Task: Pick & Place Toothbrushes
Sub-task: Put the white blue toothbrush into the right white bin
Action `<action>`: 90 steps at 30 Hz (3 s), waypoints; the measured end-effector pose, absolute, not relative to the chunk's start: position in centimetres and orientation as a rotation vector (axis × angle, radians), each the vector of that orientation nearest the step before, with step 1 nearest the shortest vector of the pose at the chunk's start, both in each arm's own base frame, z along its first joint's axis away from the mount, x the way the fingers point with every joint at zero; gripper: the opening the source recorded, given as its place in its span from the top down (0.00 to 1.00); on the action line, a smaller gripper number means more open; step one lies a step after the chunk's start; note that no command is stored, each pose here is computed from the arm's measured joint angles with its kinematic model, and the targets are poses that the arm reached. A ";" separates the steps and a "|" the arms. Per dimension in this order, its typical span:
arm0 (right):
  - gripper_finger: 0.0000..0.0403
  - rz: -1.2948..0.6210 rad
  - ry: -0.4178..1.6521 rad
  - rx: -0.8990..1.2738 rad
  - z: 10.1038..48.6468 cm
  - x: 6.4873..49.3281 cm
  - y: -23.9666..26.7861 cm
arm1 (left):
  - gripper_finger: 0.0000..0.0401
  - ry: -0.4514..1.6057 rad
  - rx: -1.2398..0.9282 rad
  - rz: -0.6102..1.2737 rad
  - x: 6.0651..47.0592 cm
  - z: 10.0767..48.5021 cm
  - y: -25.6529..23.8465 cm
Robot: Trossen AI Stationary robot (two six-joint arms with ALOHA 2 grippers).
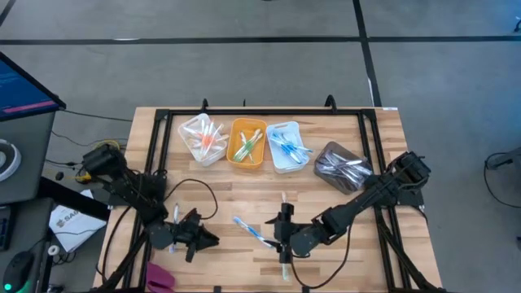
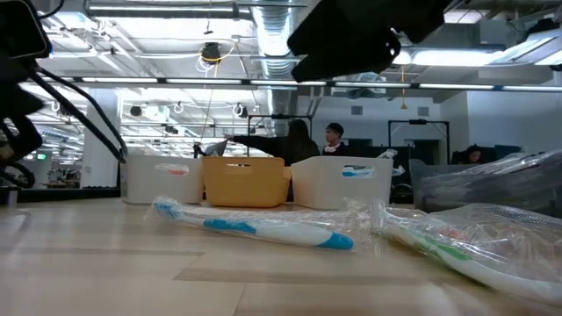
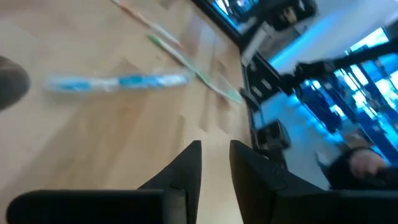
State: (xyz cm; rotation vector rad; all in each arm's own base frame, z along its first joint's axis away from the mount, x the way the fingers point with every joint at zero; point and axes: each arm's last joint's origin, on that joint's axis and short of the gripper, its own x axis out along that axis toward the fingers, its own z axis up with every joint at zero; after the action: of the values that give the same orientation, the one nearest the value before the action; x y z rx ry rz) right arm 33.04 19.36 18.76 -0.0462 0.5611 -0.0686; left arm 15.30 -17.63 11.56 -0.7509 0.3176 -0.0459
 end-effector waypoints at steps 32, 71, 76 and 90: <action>0.34 -0.231 1.050 0.091 10.5 41.6 17.8 | 0.81 0.259 -0.638 0.025 15.4 11.6 -17.4; 0.98 -0.802 1.125 -0.299 28.5 37.6 11.4 | 0.81 0.266 -0.610 0.020 15.3 11.5 -17.4; 0.98 -0.902 1.167 -0.134 30.0 36.1 5.6 | 0.81 0.268 -0.606 0.016 15.2 11.5 -17.5; 0.96 -0.997 1.368 0.101 26.8 35.5 -4.3 | 0.81 0.249 -0.610 0.070 16.1 11.5 -16.6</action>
State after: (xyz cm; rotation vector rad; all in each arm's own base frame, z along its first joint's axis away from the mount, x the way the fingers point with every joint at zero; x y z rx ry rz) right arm 35.52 -4.30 26.81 0.1015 1.3676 -0.9972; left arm 16.14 -16.63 11.51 -0.6101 0.2486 0.0698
